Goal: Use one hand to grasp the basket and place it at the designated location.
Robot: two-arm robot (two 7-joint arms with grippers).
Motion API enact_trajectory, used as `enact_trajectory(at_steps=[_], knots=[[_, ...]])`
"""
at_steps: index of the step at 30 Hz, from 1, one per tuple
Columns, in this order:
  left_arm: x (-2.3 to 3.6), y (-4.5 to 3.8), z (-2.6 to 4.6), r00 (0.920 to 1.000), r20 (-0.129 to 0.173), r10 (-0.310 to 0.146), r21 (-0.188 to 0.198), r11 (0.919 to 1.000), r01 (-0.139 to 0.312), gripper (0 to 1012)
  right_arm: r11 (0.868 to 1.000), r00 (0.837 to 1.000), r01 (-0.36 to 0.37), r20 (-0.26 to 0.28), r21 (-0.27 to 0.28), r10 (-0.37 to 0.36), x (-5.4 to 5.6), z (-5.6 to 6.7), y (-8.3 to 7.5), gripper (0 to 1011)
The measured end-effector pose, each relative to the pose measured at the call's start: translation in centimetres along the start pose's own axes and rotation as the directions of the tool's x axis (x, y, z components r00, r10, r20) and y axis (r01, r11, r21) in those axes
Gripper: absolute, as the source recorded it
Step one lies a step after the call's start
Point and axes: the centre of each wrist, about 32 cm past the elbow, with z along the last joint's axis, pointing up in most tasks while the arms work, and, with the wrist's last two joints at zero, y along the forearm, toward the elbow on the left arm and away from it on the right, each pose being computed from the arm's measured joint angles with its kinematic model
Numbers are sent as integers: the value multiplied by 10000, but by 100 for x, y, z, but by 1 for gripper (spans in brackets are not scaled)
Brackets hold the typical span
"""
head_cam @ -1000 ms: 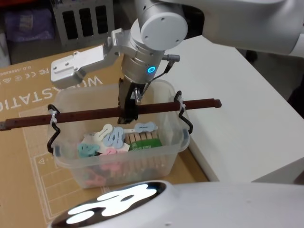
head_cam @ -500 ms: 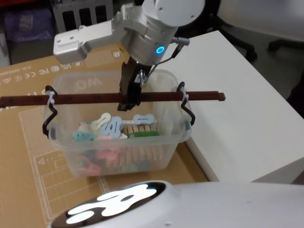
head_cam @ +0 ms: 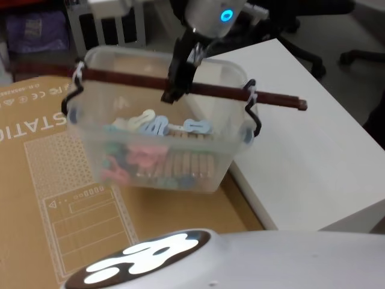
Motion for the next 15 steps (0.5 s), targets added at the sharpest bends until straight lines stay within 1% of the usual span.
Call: enact_trajectory(at_steps=[1, 2, 8, 9, 11, 13, 14, 15], knots=[[0, 0, 1, 10000, 3, 0, 0, 10000, 0, 0, 10000, 9999, 9, -138, -16, -9, -4, -15, -25, 238], [0, 0, 2, 10000, 4, 0, -2, 10000, 0, 0, 10000, 9991, 25, -423, -54, -27, -15, -50, -75, 237], [0, 0, 1, 10000, 3, 0, -2, 10000, 0, 0, 9996, 9907, 105, -1353, -268, -141, -73, -174, -246, 237], [0, 0, 1, 10000, 3, 0, -1, 10000, 0, 0, 9996, 9907, 105, -1353, -268, -141, -73, -174, -246, 237], [0, 0, 1, 10000, 2, 0, 1, 10000, 0, 0, 9992, 9826, 148, -1843, -371, -214, -116, -256, -340, 237], [0, 0, 1, 10000, 1, 0, -1, 10000, 0, 0, 9989, 9771, 163, -2115, -444, -253, -142, -302, -388, 237], [0, 0, 1, 10000, 3, -1, -1, 10000, 1, 0, 9986, 9707, 166, -2386, -508, -283, -167, -342, -432, 237], [0, 0, 1, 10000, 2, 0, -2, 10000, 0, 0, 9984, 9680, 170, -2491, -539, -300, -178, -359, -451, 237]])
